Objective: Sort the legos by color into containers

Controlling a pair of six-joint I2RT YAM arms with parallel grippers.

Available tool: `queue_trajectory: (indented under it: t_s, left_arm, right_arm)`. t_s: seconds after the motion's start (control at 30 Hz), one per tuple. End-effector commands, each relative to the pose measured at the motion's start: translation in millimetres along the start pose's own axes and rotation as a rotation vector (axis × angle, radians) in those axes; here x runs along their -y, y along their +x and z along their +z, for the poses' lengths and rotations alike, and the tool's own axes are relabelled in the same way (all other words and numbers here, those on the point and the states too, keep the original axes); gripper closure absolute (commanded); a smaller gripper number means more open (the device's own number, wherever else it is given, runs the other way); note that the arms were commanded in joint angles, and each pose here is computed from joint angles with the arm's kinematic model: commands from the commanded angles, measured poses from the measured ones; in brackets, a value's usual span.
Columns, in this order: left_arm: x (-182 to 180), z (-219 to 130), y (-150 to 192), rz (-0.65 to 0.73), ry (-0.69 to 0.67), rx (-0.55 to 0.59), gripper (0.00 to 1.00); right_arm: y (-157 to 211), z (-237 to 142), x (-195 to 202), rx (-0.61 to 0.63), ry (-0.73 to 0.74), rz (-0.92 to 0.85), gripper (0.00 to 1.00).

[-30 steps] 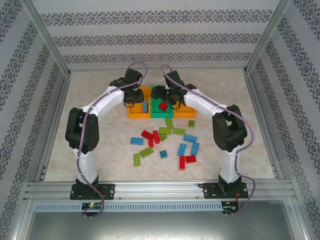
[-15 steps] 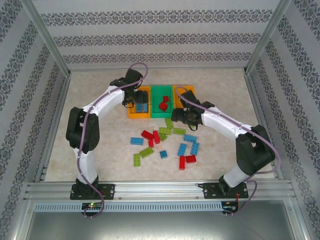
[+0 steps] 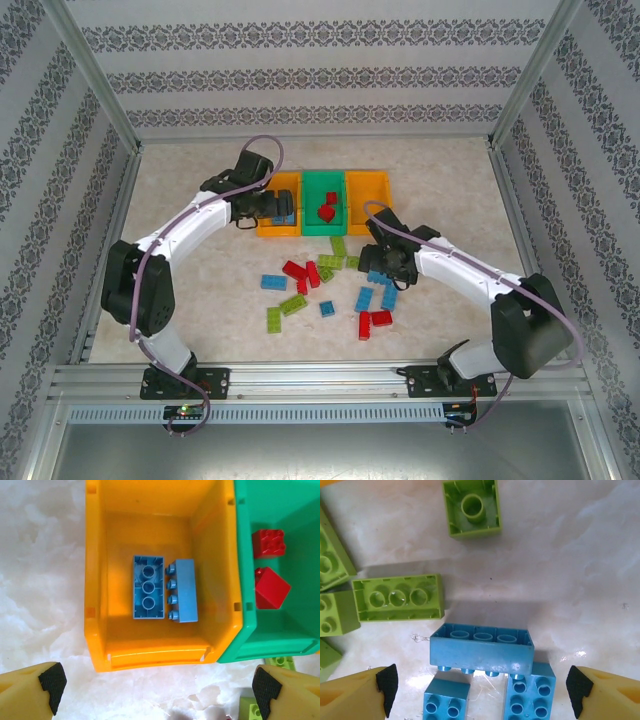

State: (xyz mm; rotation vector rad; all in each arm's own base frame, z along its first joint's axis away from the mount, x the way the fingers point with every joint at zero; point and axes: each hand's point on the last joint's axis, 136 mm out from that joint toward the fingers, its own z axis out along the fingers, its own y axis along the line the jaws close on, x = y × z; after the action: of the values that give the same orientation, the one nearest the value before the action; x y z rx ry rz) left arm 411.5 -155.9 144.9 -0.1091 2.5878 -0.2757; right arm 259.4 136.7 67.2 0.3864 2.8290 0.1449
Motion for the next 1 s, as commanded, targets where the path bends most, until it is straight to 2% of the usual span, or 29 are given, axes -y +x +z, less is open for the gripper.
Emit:
queue_trajectory:
  t_s: [0.0,0.23,0.47,0.83,0.97]
  left_arm:
    - [3,-5,-5,-0.006,0.006,0.039,0.02]
    - [1,-11,-3,-0.009,0.013,0.064,0.01]
    - [-3,-10,3,-0.011,-0.003,0.049,0.01]
    - [-8,-8,6,-0.017,-0.019,0.042,0.01]
    - [-11,-10,8,-0.011,-0.038,0.039,0.01]
  right_arm:
    - [10,11,1,-0.033,0.027,0.026,0.09]
    - [12,29,-9,-0.068,0.062,0.001,0.09]
    - [14,37,-7,-0.081,0.086,0.0,0.15]
    - [10,36,0,-0.06,0.116,-0.019,0.38]
    - [4,24,-9,-0.023,0.098,-0.058,0.39]
